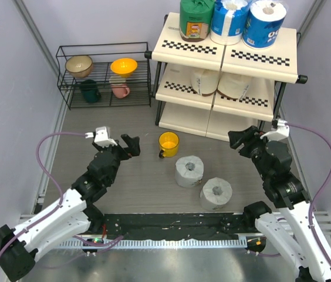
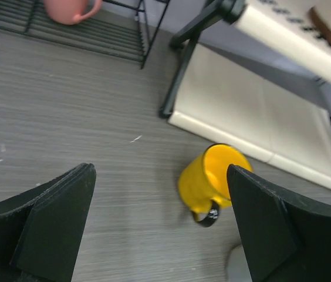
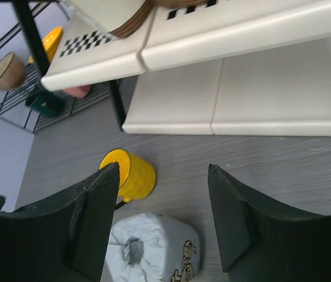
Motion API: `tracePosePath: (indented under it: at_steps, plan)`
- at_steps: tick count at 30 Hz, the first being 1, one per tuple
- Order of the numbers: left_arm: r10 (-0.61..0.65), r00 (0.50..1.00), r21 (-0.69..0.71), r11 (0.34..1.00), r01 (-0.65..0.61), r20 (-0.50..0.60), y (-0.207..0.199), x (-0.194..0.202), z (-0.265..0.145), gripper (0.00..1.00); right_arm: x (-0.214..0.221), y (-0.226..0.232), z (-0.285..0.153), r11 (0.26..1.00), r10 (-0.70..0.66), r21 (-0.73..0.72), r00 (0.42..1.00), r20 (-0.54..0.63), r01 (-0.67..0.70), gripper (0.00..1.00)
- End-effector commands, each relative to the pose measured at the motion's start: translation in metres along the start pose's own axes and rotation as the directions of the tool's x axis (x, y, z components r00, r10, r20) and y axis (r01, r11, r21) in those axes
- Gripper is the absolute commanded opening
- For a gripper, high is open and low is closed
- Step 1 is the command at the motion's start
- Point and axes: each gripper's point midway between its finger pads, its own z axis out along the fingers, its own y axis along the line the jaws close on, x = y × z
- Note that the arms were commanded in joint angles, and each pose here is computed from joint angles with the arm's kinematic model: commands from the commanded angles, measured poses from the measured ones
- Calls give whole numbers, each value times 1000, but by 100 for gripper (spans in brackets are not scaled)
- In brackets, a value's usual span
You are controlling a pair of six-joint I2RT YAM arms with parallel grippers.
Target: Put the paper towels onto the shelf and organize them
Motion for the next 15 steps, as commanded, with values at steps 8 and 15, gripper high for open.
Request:
tracePosePath:
  at_steps: [8, 15]
  plan:
    - [167, 985, -89, 983, -162, 50, 41, 7, -12, 100, 55, 30, 5, 995, -94, -56, 949, -301, 80, 68]
    - [208, 976, -98, 975, -202, 61, 49, 15, -11, 100, 111, 67, 1, 951, -292, -14, 885, -362, 308, 68]
